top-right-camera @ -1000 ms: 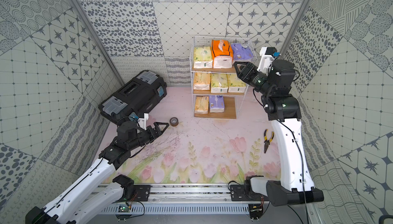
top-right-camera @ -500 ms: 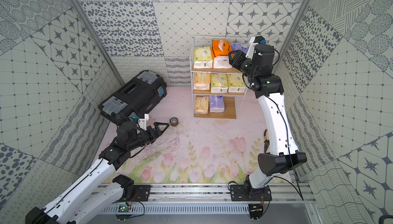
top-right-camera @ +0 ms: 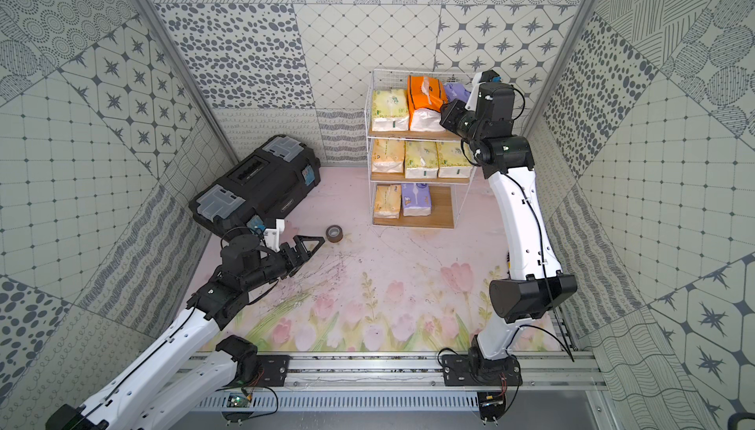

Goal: Remove the tissue boxes from the shelf
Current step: Pick up a box of tissues from the shelf.

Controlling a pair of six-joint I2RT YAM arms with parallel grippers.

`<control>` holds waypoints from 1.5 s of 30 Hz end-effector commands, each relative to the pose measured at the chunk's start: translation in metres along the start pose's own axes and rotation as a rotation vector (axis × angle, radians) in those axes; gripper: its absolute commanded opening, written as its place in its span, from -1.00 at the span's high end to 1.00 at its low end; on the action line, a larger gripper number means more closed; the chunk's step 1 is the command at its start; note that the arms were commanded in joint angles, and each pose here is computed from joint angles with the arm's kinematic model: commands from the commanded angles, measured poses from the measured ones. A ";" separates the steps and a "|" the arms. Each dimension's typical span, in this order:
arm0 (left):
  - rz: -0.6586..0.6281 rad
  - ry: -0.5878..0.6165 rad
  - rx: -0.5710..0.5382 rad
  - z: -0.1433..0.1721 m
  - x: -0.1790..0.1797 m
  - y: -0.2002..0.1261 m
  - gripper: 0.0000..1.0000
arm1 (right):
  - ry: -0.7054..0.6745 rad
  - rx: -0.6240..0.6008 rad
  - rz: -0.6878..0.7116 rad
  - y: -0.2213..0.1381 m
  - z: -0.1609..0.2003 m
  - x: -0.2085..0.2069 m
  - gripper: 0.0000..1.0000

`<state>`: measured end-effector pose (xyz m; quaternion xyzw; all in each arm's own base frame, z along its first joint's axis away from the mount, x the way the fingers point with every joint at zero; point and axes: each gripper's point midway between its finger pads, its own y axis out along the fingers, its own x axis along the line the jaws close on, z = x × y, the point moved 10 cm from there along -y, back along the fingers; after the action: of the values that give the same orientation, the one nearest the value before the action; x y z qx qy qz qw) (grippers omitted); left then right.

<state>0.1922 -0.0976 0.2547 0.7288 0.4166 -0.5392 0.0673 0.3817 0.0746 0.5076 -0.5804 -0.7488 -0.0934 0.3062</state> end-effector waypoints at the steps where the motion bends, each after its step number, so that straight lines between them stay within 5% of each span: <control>1: 0.098 -0.022 -0.004 -0.004 -0.012 0.001 -0.99 | -0.014 -0.032 -0.057 -0.011 -0.009 0.013 0.79; 18: 0.321 -0.128 -0.036 0.002 -0.110 0.028 -0.99 | 0.021 -0.033 -0.145 -0.083 0.007 0.022 1.00; 29: 0.612 -0.083 0.010 -0.012 -0.216 0.083 -0.99 | 0.132 -0.062 -0.187 -0.126 0.039 0.008 1.00; 45: 0.844 -0.057 0.072 -0.027 -0.291 0.170 -0.99 | 0.173 -0.084 -0.233 -0.154 0.051 0.006 1.00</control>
<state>0.3099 -0.3368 0.4260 0.8027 0.1381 -0.5321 0.2313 0.2307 0.0577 0.4928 -0.5095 -0.7622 -0.1852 0.3536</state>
